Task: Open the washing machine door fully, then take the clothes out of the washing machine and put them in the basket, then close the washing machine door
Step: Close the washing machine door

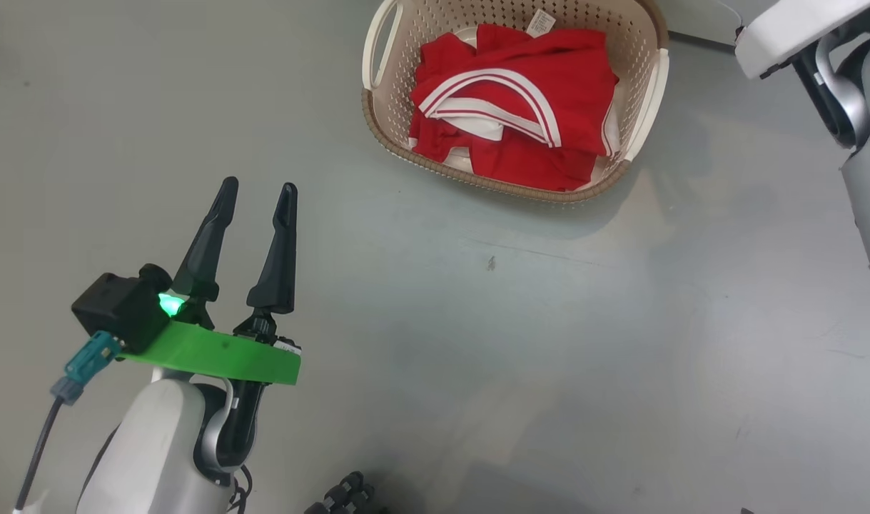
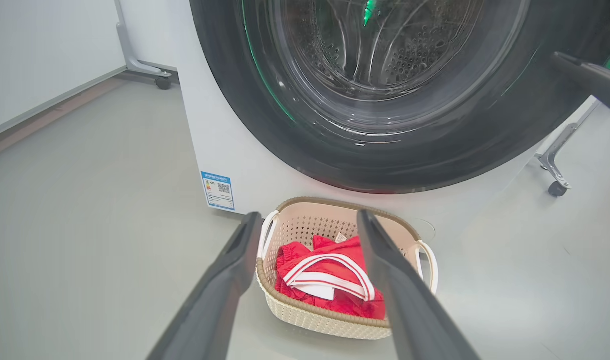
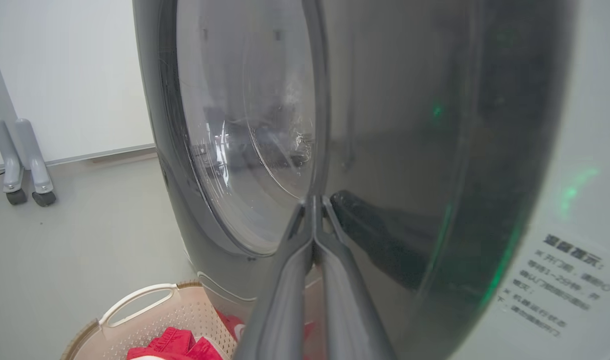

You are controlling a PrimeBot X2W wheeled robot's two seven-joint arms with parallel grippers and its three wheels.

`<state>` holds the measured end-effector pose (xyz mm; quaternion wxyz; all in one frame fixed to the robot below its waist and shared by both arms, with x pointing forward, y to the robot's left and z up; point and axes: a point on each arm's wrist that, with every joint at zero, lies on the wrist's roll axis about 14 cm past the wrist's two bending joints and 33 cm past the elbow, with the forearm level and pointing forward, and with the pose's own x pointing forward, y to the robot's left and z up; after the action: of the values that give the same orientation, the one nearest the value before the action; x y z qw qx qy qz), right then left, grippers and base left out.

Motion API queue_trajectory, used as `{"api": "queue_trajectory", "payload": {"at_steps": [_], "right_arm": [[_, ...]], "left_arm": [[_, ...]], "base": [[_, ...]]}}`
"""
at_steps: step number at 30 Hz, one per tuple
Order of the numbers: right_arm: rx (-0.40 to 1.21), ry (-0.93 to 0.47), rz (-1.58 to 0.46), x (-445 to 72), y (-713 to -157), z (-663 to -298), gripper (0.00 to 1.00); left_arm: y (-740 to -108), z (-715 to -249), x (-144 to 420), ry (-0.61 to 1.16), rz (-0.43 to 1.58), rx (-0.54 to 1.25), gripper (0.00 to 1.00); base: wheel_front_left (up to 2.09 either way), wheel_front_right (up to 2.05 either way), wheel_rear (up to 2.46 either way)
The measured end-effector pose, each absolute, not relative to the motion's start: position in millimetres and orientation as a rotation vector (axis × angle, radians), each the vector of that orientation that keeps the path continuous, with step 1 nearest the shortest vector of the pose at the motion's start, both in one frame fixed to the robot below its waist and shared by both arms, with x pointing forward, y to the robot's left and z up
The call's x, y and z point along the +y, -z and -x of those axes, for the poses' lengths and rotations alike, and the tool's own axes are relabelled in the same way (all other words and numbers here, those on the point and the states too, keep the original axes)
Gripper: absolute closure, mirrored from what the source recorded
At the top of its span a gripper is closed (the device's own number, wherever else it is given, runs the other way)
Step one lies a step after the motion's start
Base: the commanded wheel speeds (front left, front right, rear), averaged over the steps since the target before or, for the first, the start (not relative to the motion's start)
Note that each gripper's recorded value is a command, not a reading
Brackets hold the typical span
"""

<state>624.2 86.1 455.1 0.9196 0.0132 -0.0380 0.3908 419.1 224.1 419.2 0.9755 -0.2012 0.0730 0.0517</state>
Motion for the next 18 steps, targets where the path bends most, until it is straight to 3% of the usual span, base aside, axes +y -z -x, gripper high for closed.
{"api": "queue_trajectory", "payload": {"at_steps": [18], "right_arm": [[-0.085, -0.723, -0.03, 83, -446, -662, 1.0]], "left_arm": [[-403, -421, 229, -0.139, 0.405, 0.187, 0.0]], "base": [[0.0, 0.0, 0.0]]}}
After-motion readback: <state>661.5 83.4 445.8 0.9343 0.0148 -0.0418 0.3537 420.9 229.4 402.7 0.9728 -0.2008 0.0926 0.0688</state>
